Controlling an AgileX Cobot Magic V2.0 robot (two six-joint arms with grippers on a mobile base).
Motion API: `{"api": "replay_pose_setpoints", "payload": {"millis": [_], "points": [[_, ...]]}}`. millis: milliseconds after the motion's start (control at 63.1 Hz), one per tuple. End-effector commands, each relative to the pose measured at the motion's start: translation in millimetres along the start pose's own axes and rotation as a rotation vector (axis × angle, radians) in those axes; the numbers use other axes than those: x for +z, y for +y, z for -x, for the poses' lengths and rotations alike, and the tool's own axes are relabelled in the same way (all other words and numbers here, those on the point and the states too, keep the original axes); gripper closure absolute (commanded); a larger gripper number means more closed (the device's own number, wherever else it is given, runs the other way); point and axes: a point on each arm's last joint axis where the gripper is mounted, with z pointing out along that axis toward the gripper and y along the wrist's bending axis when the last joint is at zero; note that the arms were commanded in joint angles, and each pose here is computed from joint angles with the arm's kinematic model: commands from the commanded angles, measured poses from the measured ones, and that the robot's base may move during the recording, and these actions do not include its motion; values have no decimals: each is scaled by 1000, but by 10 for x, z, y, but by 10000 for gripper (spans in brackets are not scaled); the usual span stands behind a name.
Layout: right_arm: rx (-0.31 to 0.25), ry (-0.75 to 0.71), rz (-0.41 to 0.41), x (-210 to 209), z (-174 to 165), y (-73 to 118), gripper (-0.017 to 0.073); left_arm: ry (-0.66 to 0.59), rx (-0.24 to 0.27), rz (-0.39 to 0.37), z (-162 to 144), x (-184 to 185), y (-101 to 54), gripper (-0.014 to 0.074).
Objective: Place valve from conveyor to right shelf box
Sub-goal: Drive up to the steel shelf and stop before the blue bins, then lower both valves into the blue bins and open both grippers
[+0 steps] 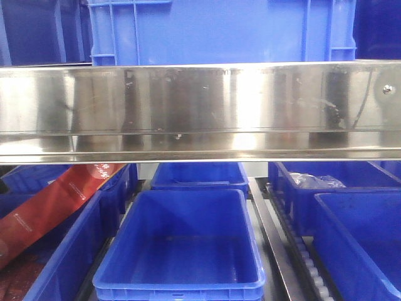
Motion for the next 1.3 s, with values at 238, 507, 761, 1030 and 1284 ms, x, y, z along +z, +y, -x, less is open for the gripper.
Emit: {"api": "replay_pose_setpoints", "payload": {"millis": [238, 507, 761, 1030, 1284], "points": [[-15, -231, -26, -73, 207, -18, 722, -116, -6, 10, 124, -54, 12, 705], [-15, -286, -14, -60, 274, 5, 722, -114, -21, -9, 190, 1, -3, 705], [-104, -320, 92, 72, 660, 331, 724, -112, 100, -207, 526, 312, -476, 705], [-106, -387, 168, 235, 1220, 550, 724, -92, 158, -408, 861, 844, -1257, 705], [-109, -380, 245, 635, 1498, 814, 724, 18, 70, -498, 987, 1373, -1765, 705]]}}
